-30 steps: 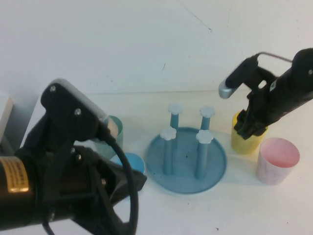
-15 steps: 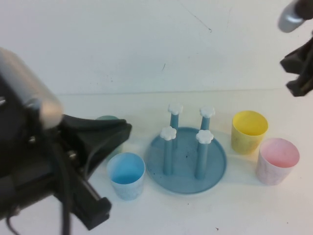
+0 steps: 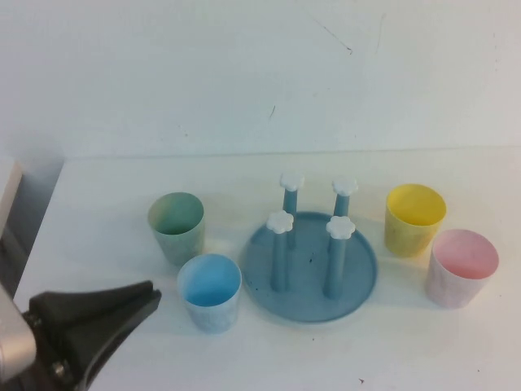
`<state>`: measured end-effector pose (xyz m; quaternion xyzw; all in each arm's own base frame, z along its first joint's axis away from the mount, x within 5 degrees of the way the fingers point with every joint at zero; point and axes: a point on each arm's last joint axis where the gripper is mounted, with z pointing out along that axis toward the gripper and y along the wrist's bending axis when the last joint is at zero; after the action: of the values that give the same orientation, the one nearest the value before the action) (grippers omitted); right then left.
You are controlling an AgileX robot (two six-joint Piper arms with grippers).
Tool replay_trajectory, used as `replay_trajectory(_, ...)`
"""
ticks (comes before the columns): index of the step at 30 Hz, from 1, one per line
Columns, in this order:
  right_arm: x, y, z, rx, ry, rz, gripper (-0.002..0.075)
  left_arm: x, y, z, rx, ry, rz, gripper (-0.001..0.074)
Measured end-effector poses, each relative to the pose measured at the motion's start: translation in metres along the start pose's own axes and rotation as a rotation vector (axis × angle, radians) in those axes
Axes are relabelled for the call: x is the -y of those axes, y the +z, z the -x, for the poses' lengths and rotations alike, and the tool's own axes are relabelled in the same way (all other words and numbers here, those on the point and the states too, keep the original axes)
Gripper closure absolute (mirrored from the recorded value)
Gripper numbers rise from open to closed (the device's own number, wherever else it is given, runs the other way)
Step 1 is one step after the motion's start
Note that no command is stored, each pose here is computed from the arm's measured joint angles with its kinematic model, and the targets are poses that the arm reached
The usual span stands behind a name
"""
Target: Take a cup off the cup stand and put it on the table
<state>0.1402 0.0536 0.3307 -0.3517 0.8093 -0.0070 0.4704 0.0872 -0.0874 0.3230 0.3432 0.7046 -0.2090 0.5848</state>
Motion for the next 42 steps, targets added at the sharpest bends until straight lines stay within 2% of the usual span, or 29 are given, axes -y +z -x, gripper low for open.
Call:
replay_trajectory(7,-0.035,-0.008,-0.068,-0.032,0.016,0.027,0.0726,0.002,-0.004,-0.011,-0.022,0.0,-0.005,0.0736)
replay_trajectory(11,-0.048,-0.011,-0.089,-0.041,0.043,0.058,0.0727,0.002,-0.003,-0.013,-0.043,-0.002,-0.01,0.0736)
replay_trajectory(16,-0.051,-0.018,-0.09,-0.009,0.059,0.061,0.0727,0.002,-0.003,-0.014,-0.05,-0.004,-0.011,0.0736)
replay_trajectory(24,-0.056,-0.018,-0.095,-0.067,0.077,0.116,0.0727,0.002,-0.003,-0.014,-0.05,-0.004,-0.011,0.0736)
replay_trajectory(37,-0.056,-0.018,-0.096,-0.07,0.081,0.12,0.0727,0.002,-0.005,-0.015,-0.054,-0.004,-0.011,0.0737)
replay_trajectory(42,-0.056,-0.018,-0.096,-0.069,0.082,0.121,0.0727,-0.005,-0.014,-0.015,-0.041,-0.022,0.059,0.0737)
